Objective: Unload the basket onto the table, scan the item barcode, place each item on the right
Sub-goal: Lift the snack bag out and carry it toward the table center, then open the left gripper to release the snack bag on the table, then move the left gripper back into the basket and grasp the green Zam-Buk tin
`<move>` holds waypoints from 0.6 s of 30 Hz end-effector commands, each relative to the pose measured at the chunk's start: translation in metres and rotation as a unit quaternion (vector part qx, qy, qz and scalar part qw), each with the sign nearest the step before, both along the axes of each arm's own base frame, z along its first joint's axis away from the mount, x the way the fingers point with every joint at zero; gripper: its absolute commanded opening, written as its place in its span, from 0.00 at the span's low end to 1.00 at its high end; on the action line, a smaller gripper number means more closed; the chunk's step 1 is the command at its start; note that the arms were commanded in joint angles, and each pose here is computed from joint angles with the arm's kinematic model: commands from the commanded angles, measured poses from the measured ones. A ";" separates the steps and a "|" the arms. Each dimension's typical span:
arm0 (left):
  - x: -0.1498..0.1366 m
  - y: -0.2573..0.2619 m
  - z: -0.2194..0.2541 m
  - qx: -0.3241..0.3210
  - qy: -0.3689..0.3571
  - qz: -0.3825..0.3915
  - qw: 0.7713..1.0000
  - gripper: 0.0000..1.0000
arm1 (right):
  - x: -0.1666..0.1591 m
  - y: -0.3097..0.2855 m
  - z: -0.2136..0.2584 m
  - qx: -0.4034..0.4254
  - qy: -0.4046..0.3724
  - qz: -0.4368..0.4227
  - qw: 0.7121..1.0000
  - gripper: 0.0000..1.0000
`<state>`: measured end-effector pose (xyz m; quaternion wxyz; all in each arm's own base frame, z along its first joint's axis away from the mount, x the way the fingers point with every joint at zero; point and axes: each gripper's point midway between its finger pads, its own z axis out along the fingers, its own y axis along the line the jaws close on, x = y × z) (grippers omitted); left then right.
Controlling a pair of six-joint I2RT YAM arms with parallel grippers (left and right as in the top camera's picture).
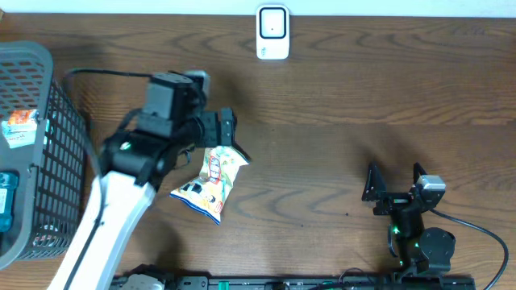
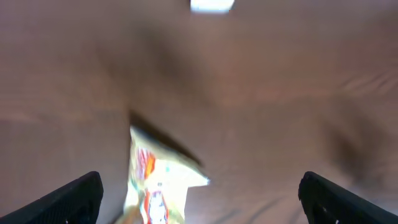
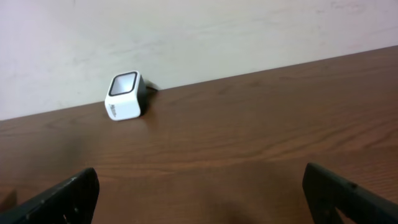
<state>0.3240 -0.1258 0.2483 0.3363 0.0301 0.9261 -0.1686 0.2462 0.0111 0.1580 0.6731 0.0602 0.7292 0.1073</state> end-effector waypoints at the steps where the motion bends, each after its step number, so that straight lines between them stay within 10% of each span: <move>1: 0.010 0.012 0.053 0.024 -0.080 0.015 0.996 0.98 | 0.000 0.003 -0.001 -0.001 0.001 0.007 1.000 0.99; 14: 0.000 0.183 0.161 0.120 -0.163 0.327 0.923 0.98 | 0.000 0.003 -0.001 -0.001 0.001 0.007 1.000 0.99; 18: -0.047 0.286 0.127 0.051 -0.078 0.546 0.833 0.98 | 0.000 0.003 -0.001 -0.001 0.001 0.007 1.000 0.99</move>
